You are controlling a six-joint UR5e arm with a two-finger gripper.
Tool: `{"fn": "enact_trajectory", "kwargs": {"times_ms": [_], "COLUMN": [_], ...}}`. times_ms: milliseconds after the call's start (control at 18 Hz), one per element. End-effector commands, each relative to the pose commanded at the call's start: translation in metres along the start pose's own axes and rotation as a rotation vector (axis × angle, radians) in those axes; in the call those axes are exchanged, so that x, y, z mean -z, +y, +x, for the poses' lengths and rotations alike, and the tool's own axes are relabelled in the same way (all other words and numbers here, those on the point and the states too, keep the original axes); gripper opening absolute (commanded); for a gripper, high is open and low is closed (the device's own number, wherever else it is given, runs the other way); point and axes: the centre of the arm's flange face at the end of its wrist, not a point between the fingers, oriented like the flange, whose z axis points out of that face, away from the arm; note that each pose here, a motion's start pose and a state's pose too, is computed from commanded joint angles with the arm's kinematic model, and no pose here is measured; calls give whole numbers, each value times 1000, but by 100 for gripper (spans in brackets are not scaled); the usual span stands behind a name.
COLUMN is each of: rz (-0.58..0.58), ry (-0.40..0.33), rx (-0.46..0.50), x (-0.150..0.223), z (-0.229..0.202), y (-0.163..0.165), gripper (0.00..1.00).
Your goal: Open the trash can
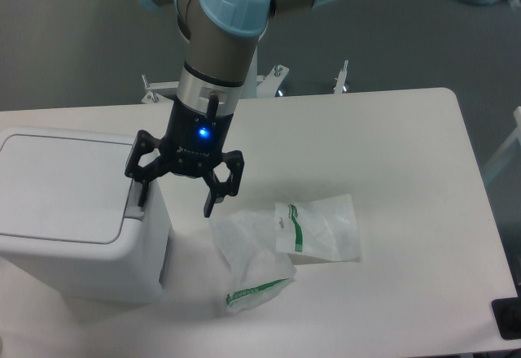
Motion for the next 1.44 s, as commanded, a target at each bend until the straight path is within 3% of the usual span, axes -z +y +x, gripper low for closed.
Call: {"fn": "enact_trajectory", "kwargs": {"times_ms": [833, 1000, 1222, 1444], "rz": [4, 57, 157, 161], "ry": [-2, -18, -102, -137], "rx": [-10, -20, -127, -158], "x": [1, 33, 105, 117], "z": [-2, 2, -22, -49], "y": [-3, -10, -12, -11], "gripper": [100, 100, 100, 100]}}
